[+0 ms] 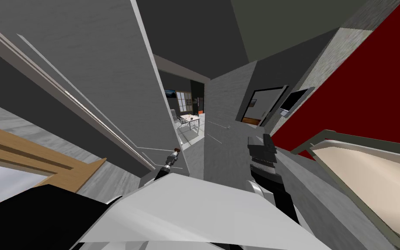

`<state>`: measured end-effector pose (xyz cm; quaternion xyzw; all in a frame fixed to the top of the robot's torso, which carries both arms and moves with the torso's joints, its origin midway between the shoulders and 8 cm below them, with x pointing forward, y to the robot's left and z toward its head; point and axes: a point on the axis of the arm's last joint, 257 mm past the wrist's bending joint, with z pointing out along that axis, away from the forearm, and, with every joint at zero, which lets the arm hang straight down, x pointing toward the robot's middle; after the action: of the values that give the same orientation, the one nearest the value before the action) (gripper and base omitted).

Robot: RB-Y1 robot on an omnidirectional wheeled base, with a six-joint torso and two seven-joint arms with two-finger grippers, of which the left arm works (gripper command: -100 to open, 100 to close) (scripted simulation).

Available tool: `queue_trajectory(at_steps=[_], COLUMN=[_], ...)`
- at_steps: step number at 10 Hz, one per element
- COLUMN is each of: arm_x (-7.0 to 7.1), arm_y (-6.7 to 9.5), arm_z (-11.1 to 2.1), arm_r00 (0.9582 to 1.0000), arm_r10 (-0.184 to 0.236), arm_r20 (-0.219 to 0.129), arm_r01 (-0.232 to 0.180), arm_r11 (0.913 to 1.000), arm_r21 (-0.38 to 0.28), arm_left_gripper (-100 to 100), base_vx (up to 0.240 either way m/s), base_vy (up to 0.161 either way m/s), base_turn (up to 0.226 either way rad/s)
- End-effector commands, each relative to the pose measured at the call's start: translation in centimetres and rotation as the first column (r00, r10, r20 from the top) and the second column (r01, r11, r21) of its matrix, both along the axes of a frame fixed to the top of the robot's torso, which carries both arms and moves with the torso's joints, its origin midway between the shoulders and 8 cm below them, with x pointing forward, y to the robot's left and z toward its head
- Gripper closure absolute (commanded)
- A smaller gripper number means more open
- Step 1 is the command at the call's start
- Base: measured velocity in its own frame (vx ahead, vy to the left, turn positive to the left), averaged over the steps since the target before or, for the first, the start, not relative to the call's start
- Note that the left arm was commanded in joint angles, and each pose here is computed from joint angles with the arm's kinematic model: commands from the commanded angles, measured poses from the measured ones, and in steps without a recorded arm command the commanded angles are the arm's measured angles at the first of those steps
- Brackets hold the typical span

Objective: Pull the door open

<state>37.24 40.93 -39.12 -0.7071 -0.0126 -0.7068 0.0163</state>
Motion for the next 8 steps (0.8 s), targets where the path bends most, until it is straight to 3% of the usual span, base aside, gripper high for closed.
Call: queue_trajectory(at_steps=[1,2,8], arm_x=[0.0,-1.3,-4.8], arm_y=[0.0,0.1,0.3], arm_z=[0.0,-0.2,-0.2], arm_r00=[1.0000,0.9998,0.9965], arm_r10=[0.000,-0.021,-0.084], arm_r20=[0.000,-0.003,0.002], arm_r01=[0.000,0.021,0.083], arm_r11=[1.0000,0.9998,0.9965], arm_r21=[0.000,0.001,0.002], arm_left_gripper=[100,100,100], base_vx=[-0.105,-0.118,-0.128], base_vy=[0.020,0.030,0.044], base_turn=[-0.017,-0.097,-0.080])
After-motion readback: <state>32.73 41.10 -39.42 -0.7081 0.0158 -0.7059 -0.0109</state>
